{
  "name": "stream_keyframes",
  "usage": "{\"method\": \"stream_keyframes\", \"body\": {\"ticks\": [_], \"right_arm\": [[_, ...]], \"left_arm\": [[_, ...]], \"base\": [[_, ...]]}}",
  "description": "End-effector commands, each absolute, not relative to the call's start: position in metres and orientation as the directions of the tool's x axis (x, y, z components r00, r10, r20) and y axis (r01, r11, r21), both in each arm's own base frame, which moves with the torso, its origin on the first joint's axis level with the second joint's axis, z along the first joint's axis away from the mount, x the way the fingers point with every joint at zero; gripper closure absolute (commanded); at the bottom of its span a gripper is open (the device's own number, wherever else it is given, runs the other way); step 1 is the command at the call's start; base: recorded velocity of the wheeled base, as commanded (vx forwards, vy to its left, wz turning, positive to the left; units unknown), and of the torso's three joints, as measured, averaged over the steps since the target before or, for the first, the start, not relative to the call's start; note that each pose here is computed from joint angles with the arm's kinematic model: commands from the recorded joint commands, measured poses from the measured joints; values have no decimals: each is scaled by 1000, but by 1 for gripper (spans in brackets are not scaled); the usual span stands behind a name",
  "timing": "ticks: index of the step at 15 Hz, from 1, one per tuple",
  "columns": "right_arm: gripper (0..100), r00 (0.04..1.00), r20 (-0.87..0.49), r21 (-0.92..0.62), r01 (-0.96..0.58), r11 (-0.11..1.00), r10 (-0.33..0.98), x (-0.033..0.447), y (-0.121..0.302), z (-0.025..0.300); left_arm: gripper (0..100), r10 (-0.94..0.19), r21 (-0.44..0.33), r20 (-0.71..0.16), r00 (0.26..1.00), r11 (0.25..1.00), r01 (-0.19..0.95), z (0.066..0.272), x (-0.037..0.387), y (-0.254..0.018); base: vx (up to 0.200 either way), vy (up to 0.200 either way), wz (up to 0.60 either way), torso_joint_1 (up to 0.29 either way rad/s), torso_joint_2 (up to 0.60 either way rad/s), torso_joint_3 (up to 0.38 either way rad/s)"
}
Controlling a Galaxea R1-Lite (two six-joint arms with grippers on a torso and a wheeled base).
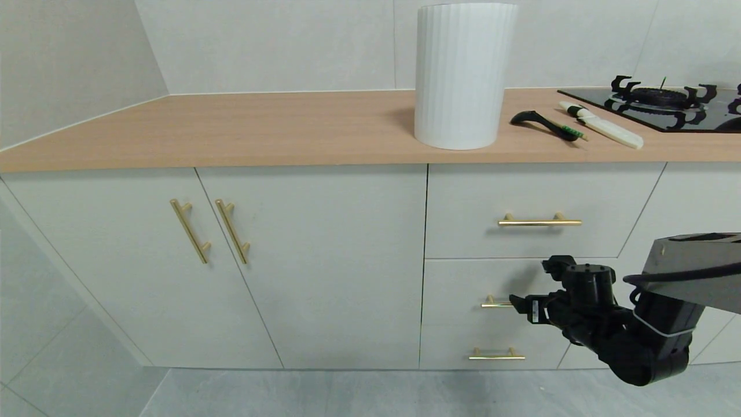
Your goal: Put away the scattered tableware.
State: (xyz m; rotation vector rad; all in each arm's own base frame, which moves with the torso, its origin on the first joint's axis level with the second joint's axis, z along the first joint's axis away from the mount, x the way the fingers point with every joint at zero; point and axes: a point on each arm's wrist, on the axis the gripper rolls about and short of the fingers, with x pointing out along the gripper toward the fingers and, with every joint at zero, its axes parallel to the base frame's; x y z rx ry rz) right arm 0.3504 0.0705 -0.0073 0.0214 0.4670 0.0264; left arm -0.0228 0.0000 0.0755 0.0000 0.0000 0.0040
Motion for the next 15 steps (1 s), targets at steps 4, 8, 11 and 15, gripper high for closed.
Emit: {"method": "stream_keyframes", "body": {"ticks": [4,8,11,15], "right_arm": [[0,908,-419,16,22,1000,-13,366,73,-33],[0,906,-424,11,30,999,-23,368,73,-41],[0,888,-460,-7,25,1000,-25,361,72,-46],[0,889,-457,-8,24,1000,-25,361,72,-45]], "left_arm": [[0,5,0,-2,1000,1000,-5,76,-23,0],[0,5,0,-2,1000,1000,-5,76,-23,0],[0,5,0,-2,1000,1000,-5,76,-23,0],[0,5,0,-2,1000,1000,-5,76,-23,0]], "base": [[0,0,0,0,0,0],[0,0,0,0,0,0],[0,0,0,0,0,0],[0,0,0,0,0,0]]}}
